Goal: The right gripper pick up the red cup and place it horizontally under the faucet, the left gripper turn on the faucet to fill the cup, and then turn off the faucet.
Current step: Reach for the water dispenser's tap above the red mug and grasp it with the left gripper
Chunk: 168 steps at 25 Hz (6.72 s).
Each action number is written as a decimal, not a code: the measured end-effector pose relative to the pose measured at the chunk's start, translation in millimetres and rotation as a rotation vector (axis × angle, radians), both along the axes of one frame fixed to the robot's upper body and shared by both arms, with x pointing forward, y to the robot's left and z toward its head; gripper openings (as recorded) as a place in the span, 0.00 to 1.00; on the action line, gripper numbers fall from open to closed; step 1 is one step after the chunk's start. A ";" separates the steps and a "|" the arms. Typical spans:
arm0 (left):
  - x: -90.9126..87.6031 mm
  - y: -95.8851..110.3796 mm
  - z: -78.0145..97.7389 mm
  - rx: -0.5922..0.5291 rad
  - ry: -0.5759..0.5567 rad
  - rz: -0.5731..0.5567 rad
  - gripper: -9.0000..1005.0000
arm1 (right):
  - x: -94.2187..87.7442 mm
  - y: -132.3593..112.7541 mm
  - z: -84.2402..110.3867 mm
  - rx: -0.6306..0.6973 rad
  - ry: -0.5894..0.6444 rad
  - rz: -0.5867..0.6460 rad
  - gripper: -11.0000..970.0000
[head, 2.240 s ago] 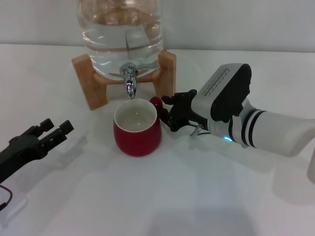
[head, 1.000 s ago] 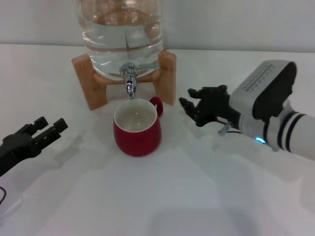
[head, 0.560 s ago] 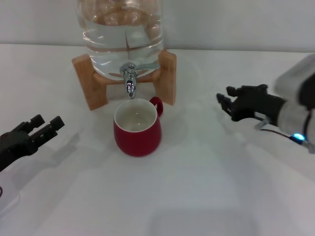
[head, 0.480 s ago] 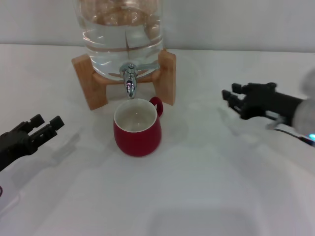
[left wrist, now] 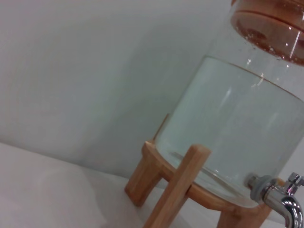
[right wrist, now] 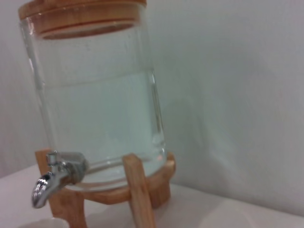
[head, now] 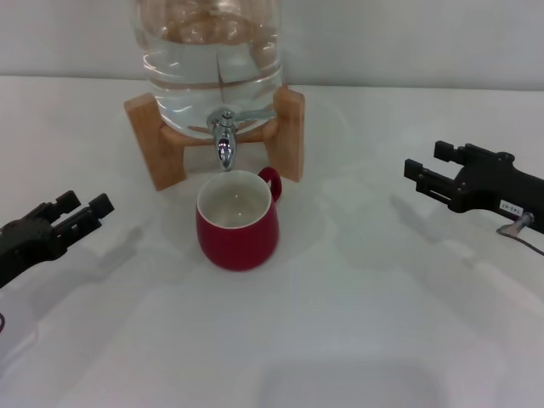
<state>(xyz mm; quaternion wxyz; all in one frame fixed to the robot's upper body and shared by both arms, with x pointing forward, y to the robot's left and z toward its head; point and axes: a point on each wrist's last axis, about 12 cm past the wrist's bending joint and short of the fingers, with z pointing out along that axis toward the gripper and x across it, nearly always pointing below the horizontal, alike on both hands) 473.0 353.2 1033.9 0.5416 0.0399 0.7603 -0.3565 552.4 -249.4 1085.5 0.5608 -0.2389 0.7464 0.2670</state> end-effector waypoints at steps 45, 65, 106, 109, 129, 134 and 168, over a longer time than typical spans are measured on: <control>51.7 -83.2 217.1 0.839 -0.233 -0.524 0.82 | 1.2 1.4 -13.1 0.021 0.123 -0.029 0.66; 67.9 -131.2 261.9 1.023 -0.148 -0.713 0.82 | -6.5 11.2 -8.9 0.017 0.083 0.076 0.66; 124.0 -185.3 256.3 1.109 -0.049 -0.808 0.82 | -18.3 25.6 -6.7 -0.115 -0.162 0.240 0.66; 128.0 -190.9 255.5 1.126 -0.031 -0.821 0.82 | -18.8 25.2 -6.7 -0.114 -0.162 0.241 0.66; 149.3 -219.2 232.4 1.176 -0.032 -0.857 0.82 | -17.2 23.8 -6.3 -0.115 -0.165 0.228 0.66; 150.7 -221.3 227.8 1.185 -0.027 -0.865 0.82 | -17.0 23.8 -6.4 -0.116 -0.164 0.227 0.66; 155.3 -228.7 212.3 1.198 -0.009 -0.881 0.81 | -21.8 19.0 -8.9 -0.116 -0.156 0.222 0.66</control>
